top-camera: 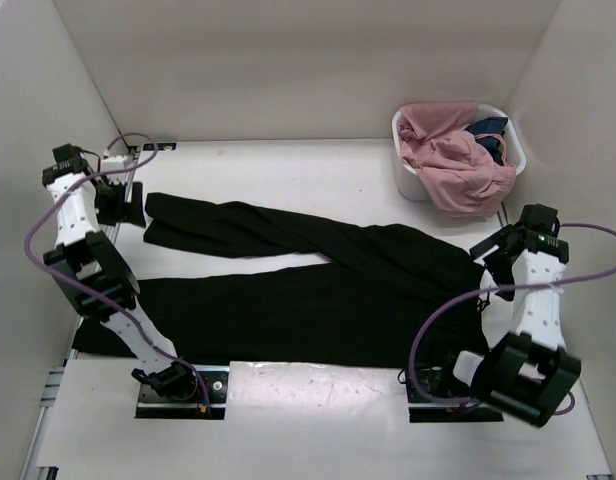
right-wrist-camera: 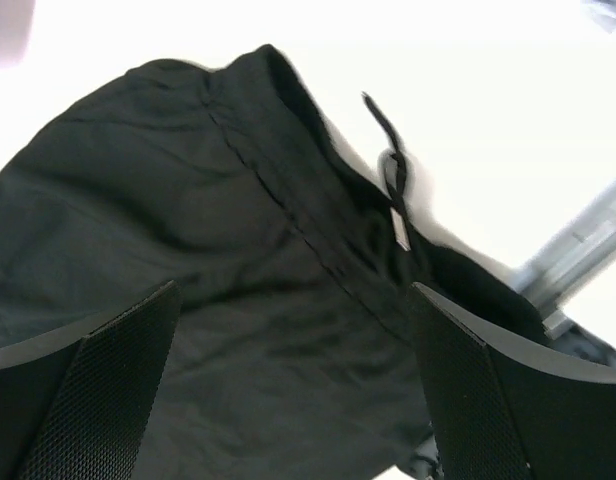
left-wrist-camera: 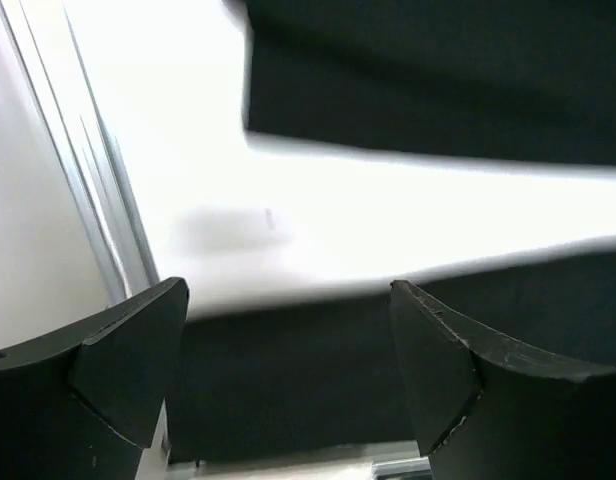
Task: Fold and stack the trousers
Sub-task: Flatten the trousers out
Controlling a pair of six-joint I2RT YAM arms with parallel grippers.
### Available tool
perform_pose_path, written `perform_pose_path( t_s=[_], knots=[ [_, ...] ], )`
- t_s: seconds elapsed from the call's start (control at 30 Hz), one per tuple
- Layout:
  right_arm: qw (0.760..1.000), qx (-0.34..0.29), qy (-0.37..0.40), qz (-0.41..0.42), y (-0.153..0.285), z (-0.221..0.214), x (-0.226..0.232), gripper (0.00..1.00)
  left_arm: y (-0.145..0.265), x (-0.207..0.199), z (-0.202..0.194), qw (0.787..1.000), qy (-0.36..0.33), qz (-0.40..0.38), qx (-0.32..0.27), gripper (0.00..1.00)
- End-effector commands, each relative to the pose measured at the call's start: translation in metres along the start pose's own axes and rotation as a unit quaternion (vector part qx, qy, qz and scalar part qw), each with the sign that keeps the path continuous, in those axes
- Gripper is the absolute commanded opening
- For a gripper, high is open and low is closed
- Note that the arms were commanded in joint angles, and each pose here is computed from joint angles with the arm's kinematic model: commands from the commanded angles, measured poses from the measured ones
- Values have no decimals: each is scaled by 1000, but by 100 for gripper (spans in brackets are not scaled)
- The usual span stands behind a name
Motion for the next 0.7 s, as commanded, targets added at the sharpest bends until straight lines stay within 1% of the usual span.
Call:
perform_pose_path(
  t_s=[0.0, 0.03, 0.07, 0.1, 0.13, 0.17, 0.2, 0.23, 0.3, 0.33, 0.37, 0.4, 0.43, 0.47, 0.5, 0.53, 0.6, 0.63, 0.67],
  knots=[
    [999, 5, 13, 52, -22, 18, 20, 97, -26, -2, 42, 997, 65, -39, -26, 93],
    [999, 9, 8, 50, -30, 21, 22, 97, -32, -4, 48, 996, 68, -46, -26, 93],
    [999, 29, 3, 44, -42, 23, 28, 97, -39, -6, 52, 996, 70, -49, -21, 93],
    [999, 29, -4, 44, -46, 29, 31, 99, -53, -14, 57, 996, 68, -56, -15, 94],
    [998, 44, -11, 37, -58, 31, 34, 99, -59, -18, 59, 996, 61, -60, -12, 99],
    [998, 53, -21, 34, -62, 32, 39, 99, -64, -23, 62, 997, 56, -53, -18, 100],
    [998, 47, -28, 37, -65, 40, 43, 99, -79, -34, 58, 998, 43, -45, 3, 100],
    [998, 60, -28, 20, -76, 40, 47, 99, -89, -38, 56, 998, 37, -40, 11, 100],
    [998, 59, -36, -1, -85, 45, 52, 99, -104, -43, 54, 999, 23, -23, 13, 100],
    [997, 65, -35, -10, -94, 50, 55, 99, -115, -47, 48, 999, 24, -21, 26, 100],
    [997, 74, -35, -14, -98, 50, 58, 99, -117, -46, 47, 999, 23, -14, 25, 100],
    [996, 76, -40, -23, -103, 51, 59, 99, -124, -44, 44, 999, 29, -7, 32, 97],
    [994, 93, -37, -40, -113, 47, 57, 97, -129, -41, 42, 999, 30, 5, 38, 93],
    [993, 97, -41, -50, -116, 48, 57, 97, -135, -41, 40, 998, 31, 4, 45, 89],
    [992, 101, -40, -57, -120, 46, 56, 93, -134, -40, 39, 998, 31, 10, 46, 83],
    [991, 110, -43, -63, -126, 44, 56, 90, -138, -39, 38, 998, 32, 9, 51, 67],
    [990, 113, -41, -72, -131, 41, 54, 84, -141, -39, 33, 998, 32, 14, 58, 50],
    [988, 121, -43, -85, -136, 35, 51, 76, -138, -38, 34, 998, 26, 19, 54, 40],
    [989, 114, -43, -87, -137, 37, 51, 72, -136, -37, 32, 998, 26, 25, 56, 22]
  ],
)
Point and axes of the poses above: each gripper's point midway between its finger pads, its own y axis back along the fingers, its own x axis along the line the jaws close on, z = x × y, the point moved 10 cm from there along y, back along the fingers, and after that the axes turned 12 degrees about y, right-handed, at the moved point
